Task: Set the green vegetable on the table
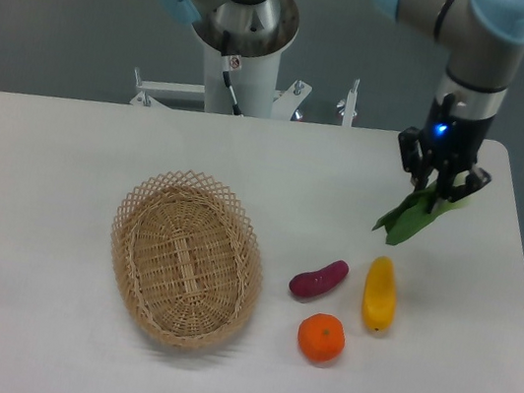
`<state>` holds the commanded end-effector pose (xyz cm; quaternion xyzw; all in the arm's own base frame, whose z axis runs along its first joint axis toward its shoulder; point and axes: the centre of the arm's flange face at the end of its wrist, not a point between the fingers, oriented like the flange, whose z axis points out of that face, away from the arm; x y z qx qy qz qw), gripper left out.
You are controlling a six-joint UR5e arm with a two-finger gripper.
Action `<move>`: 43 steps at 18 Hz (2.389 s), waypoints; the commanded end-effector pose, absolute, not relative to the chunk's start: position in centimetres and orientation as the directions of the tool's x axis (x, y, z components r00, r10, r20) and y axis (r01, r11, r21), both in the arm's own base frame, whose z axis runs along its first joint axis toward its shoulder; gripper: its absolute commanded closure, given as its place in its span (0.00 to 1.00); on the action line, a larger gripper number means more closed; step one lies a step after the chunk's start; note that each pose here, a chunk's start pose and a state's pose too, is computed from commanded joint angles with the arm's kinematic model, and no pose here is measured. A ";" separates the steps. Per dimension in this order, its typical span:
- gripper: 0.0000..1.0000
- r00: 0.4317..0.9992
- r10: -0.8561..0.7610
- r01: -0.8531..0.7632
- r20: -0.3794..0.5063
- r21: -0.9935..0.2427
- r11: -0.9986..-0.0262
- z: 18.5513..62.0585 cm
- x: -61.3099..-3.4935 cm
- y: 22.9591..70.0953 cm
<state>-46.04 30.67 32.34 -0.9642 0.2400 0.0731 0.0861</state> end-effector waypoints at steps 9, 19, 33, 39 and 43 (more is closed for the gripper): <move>0.67 0.807 -0.588 -0.589 -0.050 -0.133 -0.797 24.6 -43.1 30.4; 0.33 0.813 -0.582 -0.579 -0.028 -0.143 -0.802 23.5 -42.6 30.6; 0.00 0.817 -0.555 -0.573 -0.154 -0.116 -0.811 29.9 -45.1 30.9; 0.00 0.831 -0.493 -0.531 -0.257 -0.102 -0.841 40.0 -48.5 32.2; 0.00 0.837 -0.487 -0.523 -0.251 -0.100 -0.846 46.6 -50.5 32.3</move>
